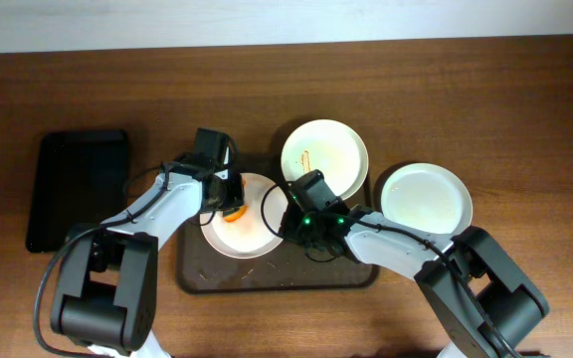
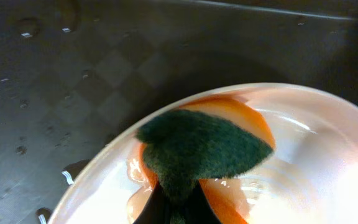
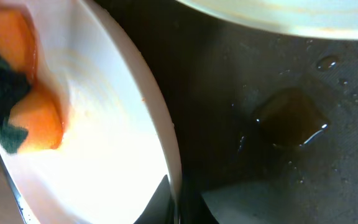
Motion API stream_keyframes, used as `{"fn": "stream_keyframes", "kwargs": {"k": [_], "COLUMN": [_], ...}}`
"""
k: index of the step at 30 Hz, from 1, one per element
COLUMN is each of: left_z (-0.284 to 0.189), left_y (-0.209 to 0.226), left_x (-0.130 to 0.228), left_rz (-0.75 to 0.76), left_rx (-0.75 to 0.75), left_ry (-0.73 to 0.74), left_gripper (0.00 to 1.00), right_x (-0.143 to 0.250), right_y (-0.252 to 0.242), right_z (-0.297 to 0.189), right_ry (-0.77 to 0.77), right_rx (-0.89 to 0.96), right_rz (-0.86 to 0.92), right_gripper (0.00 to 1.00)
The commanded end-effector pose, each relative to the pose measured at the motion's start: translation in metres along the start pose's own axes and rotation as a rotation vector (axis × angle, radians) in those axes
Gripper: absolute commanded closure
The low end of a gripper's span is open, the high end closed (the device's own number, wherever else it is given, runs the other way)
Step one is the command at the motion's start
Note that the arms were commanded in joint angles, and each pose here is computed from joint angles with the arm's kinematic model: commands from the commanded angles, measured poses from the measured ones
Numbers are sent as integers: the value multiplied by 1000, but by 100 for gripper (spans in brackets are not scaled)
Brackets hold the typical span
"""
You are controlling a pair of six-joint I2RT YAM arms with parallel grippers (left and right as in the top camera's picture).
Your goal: Clean dirty plates on tray and stack at the side
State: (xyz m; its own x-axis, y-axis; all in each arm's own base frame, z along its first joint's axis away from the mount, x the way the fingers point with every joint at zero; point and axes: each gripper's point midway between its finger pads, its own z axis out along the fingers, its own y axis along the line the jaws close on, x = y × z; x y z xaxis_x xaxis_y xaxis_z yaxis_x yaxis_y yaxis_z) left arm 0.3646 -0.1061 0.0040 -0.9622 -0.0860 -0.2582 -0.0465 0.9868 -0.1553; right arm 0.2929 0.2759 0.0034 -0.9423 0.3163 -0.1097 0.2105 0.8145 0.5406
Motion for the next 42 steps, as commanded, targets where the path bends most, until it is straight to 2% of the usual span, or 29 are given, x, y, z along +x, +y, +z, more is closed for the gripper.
{"fn": "stream_keyframes", "kwargs": {"k": [1, 3, 5, 8, 10, 11, 12, 14, 15, 17, 18, 19, 21, 25, 27, 29, 32, 34, 38, 40, 42], "left_z": [13, -5, -7, 5, 15, 17, 14, 9, 3, -10, -12, -9, -6, -67, -99, -113, -108, -107, -107, -107, -107], "left_y": [12, -35, -42, -28, -9, 19, 35, 33, 11, -32, -43, -45, -34, -9, 0, 7, 25, 27, 27, 27, 28], "left_x": [62, 90, 88, 68, 45, 45, 51, 73, 93, 103, 97, 88, 60, -53, -87, -104, -96, -95, -95, -94, -94], "left_rz": [94, 197, 204, 228, 167, 63, -1, -12, 67, 203, 232, 243, 252, 182, 160, 152, 135, 133, 133, 133, 132], "left_rx": [38, 365, 407, 300, 158, -16, -109, -89, 63, 362, 429, 435, 368, 316, 308, 302, 207, 192, 192, 192, 192], "left_ry": [255, 367, 357, 270, 182, 182, 199, 294, 389, 423, 389, 351, 267, 57, -15, -67, -27, -22, -22, -21, -19], "left_gripper": [100, 100, 100, 100, 100, 100, 100, 100, 100, 100, 100, 100, 100, 100, 100, 100, 100, 100, 100, 100, 100], "right_x": [6, 6, 6, 6, 6, 6, 6, 6, 6, 6, 6, 6, 6, 6, 6, 6, -2, -18, -49, -52, -47], "right_y": [-9, -9, -9, -9, -9, -9, -9, -9, -9, -9, -10, -10, -10, -10, -10, -10, 19, 13, -29, -37, -25], "right_z": [5, 5, 5, 5, 5, 5, 5, 5, 5, 5, 5, 5, 5, 5, 5, 5, -27, -70, -185, -213, -218], "right_ry": [24, 25, 25, 25, 25, 25, 25, 27, 27, 27, 27, 27, 28, 27, 23, 25, 44, -35, -362, -503, -599], "right_rx": [28, 28, 28, 28, 28, 28, 28, 30, 30, 30, 30, 30, 30, 31, 33, 31, -29, 93, 445, 606, 685], "right_rz": [-7, -7, -7, -7, -7, -7, -7, -7, -7, -7, -7, -7, -6, -6, -7, -7, -157, -201, -276, -366, -483], "right_gripper": [96, 96, 96, 96, 96, 96, 96, 96, 96, 96, 96, 96, 96, 96, 95, 96, 96, 96, 96, 96, 96]}}
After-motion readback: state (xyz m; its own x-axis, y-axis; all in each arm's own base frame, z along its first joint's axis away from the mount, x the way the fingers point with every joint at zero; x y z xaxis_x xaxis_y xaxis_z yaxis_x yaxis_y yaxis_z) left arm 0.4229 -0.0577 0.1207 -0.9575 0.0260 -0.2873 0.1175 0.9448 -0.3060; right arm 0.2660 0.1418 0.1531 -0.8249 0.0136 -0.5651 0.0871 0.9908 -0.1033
